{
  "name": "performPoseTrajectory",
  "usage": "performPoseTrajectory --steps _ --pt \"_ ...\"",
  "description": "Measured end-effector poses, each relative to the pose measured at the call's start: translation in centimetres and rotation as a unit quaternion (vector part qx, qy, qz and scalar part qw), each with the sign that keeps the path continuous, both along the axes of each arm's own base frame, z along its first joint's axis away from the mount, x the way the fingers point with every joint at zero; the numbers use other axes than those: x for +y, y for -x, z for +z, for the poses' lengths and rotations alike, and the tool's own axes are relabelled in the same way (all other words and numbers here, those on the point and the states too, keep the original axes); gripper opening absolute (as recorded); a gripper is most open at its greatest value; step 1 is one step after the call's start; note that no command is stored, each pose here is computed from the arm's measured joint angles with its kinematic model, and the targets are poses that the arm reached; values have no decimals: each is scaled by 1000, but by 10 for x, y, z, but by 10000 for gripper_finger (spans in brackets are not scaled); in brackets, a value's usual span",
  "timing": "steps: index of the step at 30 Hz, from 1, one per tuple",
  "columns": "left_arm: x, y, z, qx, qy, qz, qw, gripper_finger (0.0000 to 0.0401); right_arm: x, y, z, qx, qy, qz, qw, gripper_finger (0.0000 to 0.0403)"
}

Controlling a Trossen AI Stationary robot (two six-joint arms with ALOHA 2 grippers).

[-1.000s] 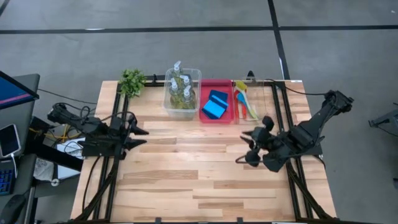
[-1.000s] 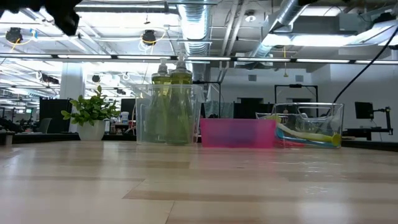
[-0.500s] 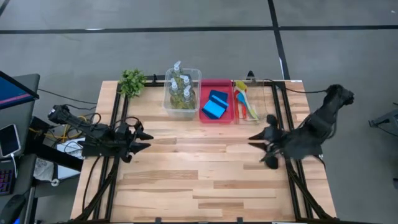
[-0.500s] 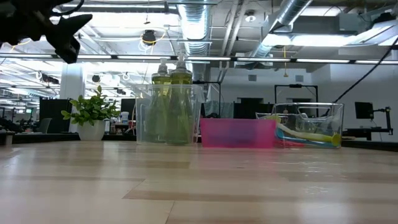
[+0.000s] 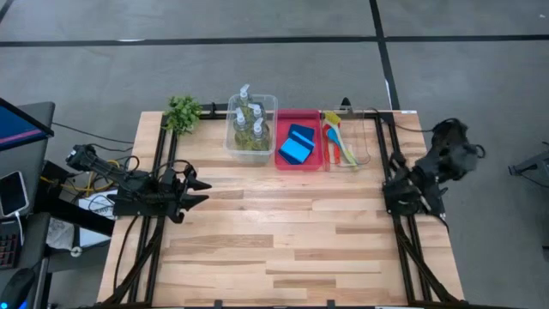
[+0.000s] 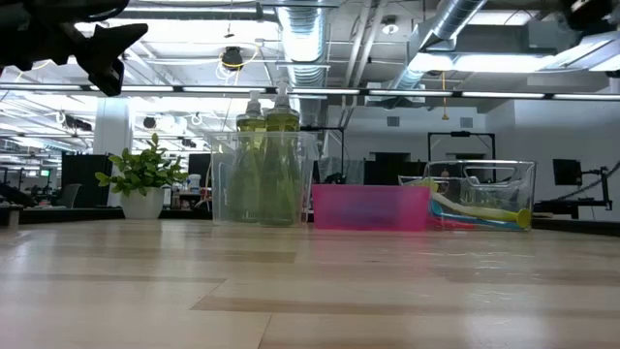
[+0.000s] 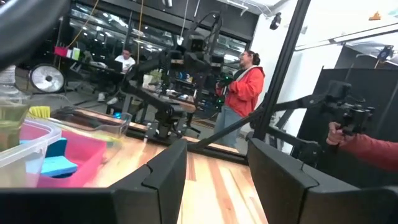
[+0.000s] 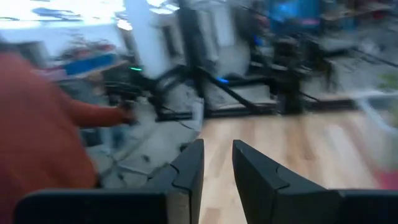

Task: Pick & Place Kitchen Sink Supplies
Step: Return to home position

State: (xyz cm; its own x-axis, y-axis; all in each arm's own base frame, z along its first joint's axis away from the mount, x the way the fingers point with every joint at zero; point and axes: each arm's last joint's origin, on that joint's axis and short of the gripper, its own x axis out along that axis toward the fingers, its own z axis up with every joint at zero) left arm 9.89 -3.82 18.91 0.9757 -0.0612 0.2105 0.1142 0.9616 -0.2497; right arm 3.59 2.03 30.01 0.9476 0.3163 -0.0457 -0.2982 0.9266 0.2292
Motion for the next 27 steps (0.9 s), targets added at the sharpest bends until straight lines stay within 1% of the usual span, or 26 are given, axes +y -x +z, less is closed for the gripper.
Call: performPoseTrajectory --steps 3,5,8,11,15,18,21,24,27 --pt "0 0 0 0 -2 1 1000 172 -3 4 -22 -39 8 27 999 77" --pt "0 0 0 -1 -2 1 1000 172 -1 2 -21 -49 18 21 998 77" --pt "0 0 0 1 -2 3 1000 172 3 1 -27 -45 38 66 996 77" --pt "0 -1 -1 5 -3 10 1000 172 7 -1 -35 -37 47 70 996 77" --pt "0 -2 -2 14 -4 23 1000 172 11 -2 -39 -35 44 104 993 77" --pt "0 -3 -4 21 -7 25 999 172 17 -6 -53 -22 57 106 993 77" --pt "-1 -5 -5 29 -2 23 999 172 23 -11 -62 -27 46 107 993 77" --pt "-1 -6 -6 34 2 22 999 172 32 -18 -82 -26 47 106 993 77" --pt "-1 -6 -6 34 3 22 999 172 40 -24 -98 -48 24 104 993 77"
